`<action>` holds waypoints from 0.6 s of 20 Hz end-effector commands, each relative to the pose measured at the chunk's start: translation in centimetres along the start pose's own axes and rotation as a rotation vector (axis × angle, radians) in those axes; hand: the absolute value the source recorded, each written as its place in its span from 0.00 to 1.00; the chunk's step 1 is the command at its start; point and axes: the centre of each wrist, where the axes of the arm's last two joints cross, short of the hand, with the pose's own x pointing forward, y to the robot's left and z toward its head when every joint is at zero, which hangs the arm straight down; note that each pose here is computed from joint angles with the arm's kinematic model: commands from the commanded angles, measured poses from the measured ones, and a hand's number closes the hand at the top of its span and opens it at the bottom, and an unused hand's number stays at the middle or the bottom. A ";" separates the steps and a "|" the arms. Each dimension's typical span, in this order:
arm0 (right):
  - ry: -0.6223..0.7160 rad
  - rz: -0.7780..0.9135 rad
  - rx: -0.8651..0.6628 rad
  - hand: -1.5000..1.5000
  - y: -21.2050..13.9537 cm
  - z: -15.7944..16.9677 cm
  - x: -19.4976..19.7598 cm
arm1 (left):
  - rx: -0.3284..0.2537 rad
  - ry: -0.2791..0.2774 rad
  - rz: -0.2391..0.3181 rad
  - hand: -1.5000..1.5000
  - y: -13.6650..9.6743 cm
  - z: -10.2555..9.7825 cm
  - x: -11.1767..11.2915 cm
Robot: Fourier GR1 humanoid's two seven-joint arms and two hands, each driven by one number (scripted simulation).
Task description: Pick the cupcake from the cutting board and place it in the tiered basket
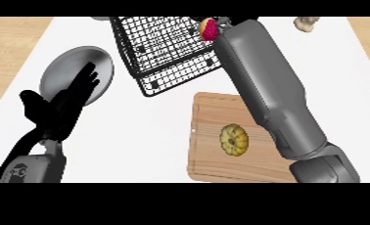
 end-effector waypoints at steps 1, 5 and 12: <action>0.174 -0.165 -0.109 0.00 -0.8 -0.5 1.3 | 0.033 0.023 0.018 0.50 0.3 0.2 -1.3; 0.197 -0.172 -0.186 0.00 -1.9 -1.1 -1.5 | 0.051 0.035 0.007 0.50 2.0 1.2 -1.7; 0.190 -0.157 -0.259 0.00 -6.4 -0.8 -2.3 | 0.085 0.030 0.029 0.50 1.8 1.7 -1.3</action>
